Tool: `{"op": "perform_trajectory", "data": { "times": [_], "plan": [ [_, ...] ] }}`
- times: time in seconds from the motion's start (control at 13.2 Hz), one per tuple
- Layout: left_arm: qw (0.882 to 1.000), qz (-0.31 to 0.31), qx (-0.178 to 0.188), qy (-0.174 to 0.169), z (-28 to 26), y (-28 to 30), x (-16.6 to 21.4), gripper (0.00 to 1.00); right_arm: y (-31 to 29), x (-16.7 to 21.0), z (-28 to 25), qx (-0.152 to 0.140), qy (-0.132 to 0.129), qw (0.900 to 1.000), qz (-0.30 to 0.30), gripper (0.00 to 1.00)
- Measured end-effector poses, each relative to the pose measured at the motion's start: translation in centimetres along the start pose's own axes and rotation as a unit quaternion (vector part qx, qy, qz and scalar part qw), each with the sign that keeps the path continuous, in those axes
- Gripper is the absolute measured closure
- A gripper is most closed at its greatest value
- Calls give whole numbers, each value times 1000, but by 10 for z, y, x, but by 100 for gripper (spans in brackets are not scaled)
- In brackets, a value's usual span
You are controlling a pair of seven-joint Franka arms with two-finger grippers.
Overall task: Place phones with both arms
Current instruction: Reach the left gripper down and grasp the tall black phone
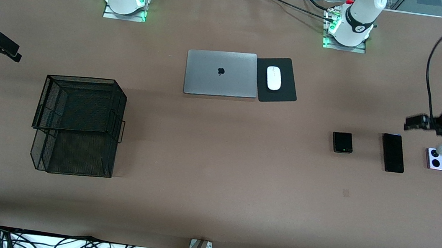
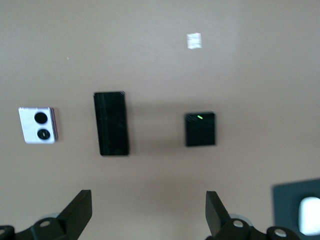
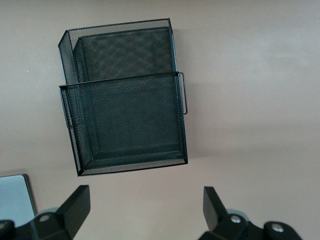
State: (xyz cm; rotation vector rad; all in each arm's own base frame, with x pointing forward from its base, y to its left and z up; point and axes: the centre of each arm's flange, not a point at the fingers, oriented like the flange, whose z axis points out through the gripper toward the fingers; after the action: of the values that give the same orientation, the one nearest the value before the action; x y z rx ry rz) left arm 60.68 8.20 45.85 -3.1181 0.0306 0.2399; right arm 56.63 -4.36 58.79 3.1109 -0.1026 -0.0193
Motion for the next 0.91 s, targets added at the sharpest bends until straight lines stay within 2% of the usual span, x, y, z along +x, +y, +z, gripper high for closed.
{"op": "perform_trajectory", "data": {
  "times": [0.3, 0.53, 0.68, 0.91],
  "plan": [
    [1000, 13, -6, 14, 88, -56, 39, 0, 0, 0, 0, 0, 0, 1000, 0, 0],
    [999, 25, 20, 39, 154, -77, 55, 0, 0, 4, 0, 0, 11, 1000, 0, 0],
    [998, 26, 27, 55, 193, -86, 50, 0, -1, 9, 3, 0, 18, 1000, 0, 0],
    [997, 27, 27, 68, 234, -86, 32, 0, -1, 14, 13, -1, 14, 1000, -1, 0]
  ]
}}
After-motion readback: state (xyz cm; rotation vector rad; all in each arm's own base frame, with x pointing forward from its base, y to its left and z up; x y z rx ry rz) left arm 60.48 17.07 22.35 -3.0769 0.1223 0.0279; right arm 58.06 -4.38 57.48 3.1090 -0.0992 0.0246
